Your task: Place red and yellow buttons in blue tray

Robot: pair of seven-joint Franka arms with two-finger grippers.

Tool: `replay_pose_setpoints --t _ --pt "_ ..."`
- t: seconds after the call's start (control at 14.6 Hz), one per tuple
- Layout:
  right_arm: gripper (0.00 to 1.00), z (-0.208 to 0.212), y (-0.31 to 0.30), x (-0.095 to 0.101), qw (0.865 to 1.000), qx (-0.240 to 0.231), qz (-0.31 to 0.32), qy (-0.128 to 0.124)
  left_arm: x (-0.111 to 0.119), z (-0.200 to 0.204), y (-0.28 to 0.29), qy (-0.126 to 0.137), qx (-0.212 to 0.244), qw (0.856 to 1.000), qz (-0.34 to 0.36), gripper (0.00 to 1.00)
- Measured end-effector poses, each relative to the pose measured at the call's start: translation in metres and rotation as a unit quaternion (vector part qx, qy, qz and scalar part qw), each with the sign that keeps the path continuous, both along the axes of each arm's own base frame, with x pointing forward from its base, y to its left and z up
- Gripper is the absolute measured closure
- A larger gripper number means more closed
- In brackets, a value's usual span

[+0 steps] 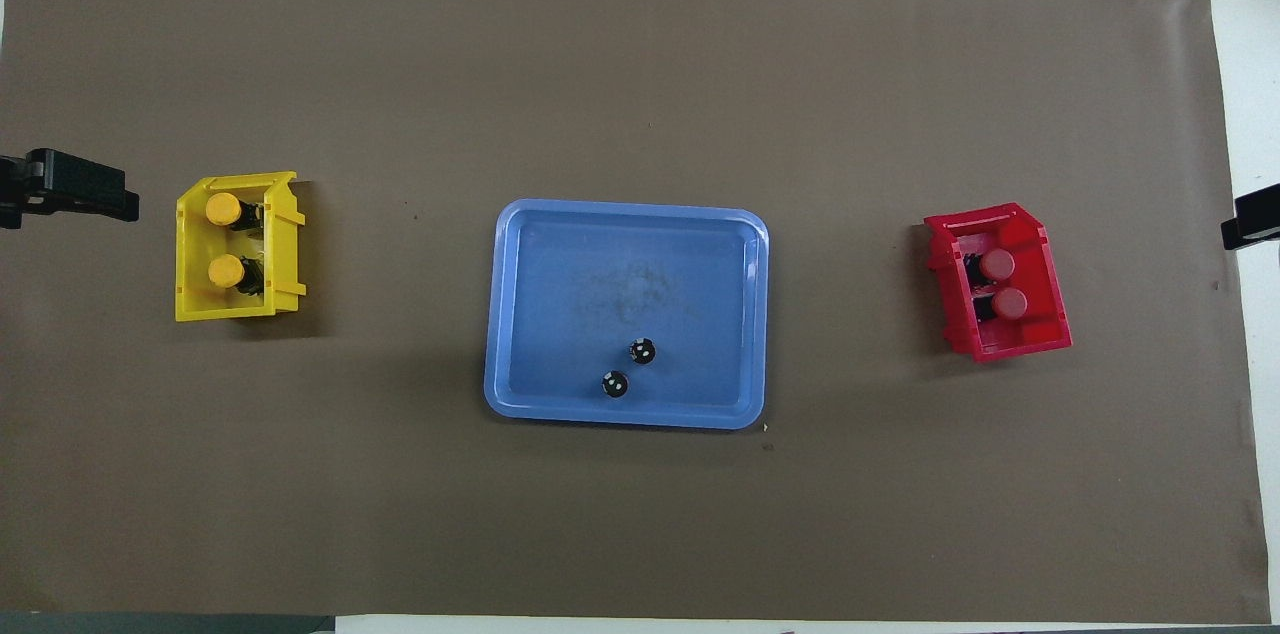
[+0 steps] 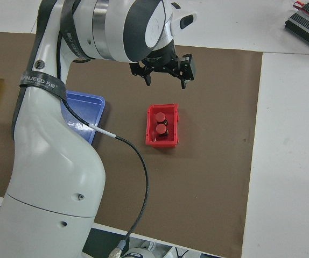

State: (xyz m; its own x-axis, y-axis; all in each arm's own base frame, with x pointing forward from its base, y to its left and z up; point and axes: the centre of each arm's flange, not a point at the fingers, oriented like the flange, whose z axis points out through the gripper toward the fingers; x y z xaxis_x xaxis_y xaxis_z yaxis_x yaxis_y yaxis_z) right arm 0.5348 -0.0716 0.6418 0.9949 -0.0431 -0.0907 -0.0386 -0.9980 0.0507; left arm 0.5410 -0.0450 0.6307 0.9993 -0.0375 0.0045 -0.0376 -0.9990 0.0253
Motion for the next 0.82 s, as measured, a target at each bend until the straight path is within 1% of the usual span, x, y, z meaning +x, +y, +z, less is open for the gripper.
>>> replay_pose_setpoints --t 0.68,0.75,0.82 --pt "0.00 -0.0038 0.0010 0.0001 1.000 0.000 0.001 0.004 0.0000 0.0000 0.0000 0.000 0.000 1.000 0.000 0.00" --pt "0.00 -0.0038 0.0020 0.0005 1.000 0.000 0.002 0.003 0.0000 0.0000 0.0000 0.000 0.000 1.000 0.000 0.00" --pt "0.00 -0.0043 0.0046 0.0027 1.000 0.000 0.005 -0.004 0.0000 0.0000 0.0000 0.000 0.000 1.000 0.000 0.00"
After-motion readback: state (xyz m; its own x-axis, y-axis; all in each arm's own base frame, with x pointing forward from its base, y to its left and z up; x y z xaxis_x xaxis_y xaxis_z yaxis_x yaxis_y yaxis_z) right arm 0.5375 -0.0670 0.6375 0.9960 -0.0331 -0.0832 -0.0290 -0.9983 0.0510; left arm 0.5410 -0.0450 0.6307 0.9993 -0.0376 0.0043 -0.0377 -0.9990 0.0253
